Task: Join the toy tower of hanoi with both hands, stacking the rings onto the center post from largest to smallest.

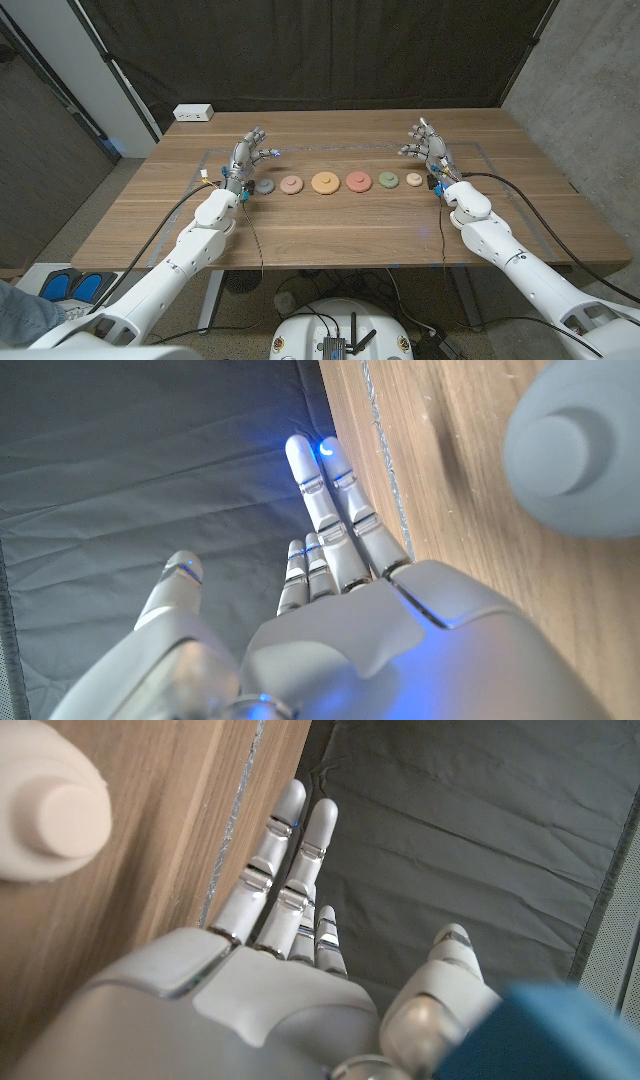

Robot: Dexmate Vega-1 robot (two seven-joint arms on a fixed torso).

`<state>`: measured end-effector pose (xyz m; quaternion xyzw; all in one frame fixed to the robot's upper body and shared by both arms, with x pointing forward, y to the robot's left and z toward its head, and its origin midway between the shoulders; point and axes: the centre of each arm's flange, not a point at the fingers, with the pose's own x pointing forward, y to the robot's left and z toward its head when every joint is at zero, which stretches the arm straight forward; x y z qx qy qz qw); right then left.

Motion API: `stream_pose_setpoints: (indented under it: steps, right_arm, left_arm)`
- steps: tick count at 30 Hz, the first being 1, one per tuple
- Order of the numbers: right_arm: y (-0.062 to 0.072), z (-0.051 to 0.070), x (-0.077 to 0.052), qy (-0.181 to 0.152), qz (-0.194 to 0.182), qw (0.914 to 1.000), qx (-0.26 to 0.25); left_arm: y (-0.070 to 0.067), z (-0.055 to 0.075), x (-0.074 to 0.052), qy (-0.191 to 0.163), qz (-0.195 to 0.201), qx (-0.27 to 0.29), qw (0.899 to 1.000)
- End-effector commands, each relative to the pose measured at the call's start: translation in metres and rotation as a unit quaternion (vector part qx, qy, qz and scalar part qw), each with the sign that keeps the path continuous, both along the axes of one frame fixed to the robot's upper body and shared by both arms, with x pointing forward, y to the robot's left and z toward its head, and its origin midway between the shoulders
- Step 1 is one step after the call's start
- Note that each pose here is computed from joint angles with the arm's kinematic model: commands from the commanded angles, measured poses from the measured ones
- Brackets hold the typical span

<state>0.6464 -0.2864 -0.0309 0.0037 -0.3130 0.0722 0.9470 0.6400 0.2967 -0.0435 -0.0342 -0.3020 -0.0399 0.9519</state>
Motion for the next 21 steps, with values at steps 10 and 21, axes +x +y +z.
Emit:
stream_pose_setpoints:
  steps: [10,21]
  right_arm:
    - [0.0001,-0.0023,0.0048,0.001,-0.027,0.9996,0.003]
    - [0.0002,-0.0019,0.0013,-0.004,-0.078,0.9969,0.010]
  left_arm:
    - [-0.0080,-0.0020,-0.0031,0.006,0.049,-0.005,0.999]
    - [-0.0070,-0.0022,-0.0044,0.013,0.071,0.003,0.997]
